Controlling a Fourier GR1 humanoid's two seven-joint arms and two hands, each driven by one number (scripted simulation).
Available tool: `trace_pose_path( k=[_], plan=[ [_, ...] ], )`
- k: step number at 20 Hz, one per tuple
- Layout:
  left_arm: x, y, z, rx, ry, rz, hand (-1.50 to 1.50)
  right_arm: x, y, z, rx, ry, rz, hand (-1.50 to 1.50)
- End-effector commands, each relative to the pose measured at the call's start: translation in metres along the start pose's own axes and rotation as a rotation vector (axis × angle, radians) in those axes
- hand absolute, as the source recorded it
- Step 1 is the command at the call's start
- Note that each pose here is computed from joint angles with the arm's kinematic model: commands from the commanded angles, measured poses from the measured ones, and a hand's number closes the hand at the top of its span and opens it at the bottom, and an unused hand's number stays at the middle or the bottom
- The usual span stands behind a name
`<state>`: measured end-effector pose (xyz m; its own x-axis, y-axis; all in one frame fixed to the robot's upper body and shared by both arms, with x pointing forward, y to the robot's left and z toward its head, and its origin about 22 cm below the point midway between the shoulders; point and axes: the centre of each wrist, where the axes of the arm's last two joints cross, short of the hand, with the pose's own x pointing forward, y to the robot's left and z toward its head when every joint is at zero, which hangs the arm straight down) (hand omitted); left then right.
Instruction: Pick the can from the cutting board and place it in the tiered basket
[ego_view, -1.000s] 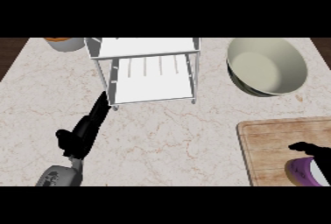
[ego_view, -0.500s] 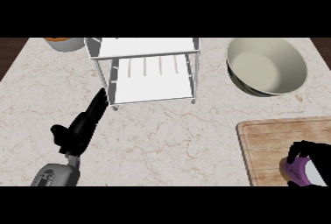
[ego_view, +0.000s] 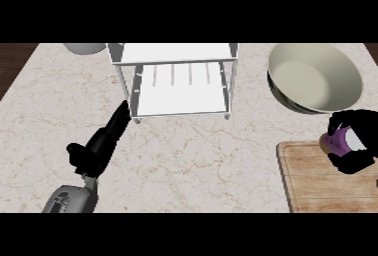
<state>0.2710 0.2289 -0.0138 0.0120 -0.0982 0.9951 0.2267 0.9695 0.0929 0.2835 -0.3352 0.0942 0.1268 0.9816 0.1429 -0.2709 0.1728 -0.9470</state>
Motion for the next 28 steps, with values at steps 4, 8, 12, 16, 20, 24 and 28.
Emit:
trace_pose_path(
  k=[4,8,12,16,20,24,28],
  plan=[
    [-0.005,-0.01,0.0,0.004,-0.008,0.004,0.0,-0.001,-0.02,-0.044,-0.156,-0.129,-0.227,1.5],
    [-0.005,0.01,0.006,0.009,0.023,0.0,0.0,0.035,-0.061,-0.045,-0.222,-0.318,-0.473,1.5],
    [-0.005,0.015,0.007,0.02,0.022,0.02,0.0,0.056,-0.113,-0.039,-0.31,-0.401,-0.472,1.5],
    [-0.006,-0.002,-0.006,0.019,0.02,-0.004,0.0,0.103,-0.158,-0.024,-0.296,-0.466,-0.463,1.5],
    [-0.008,-0.006,-0.004,0.019,0.017,0.009,0.0,0.143,-0.196,-0.019,-0.272,-0.443,-0.52,1.5],
    [-0.009,-0.005,0.009,0.017,0.008,-0.002,0.0,0.202,-0.205,-0.024,-0.266,-0.428,-0.544,1.5],
    [0.003,0.005,0.005,0.011,0.015,-0.017,0.0,0.234,-0.232,-0.028,-0.23,-0.425,-0.555,1.5]
  ],
)
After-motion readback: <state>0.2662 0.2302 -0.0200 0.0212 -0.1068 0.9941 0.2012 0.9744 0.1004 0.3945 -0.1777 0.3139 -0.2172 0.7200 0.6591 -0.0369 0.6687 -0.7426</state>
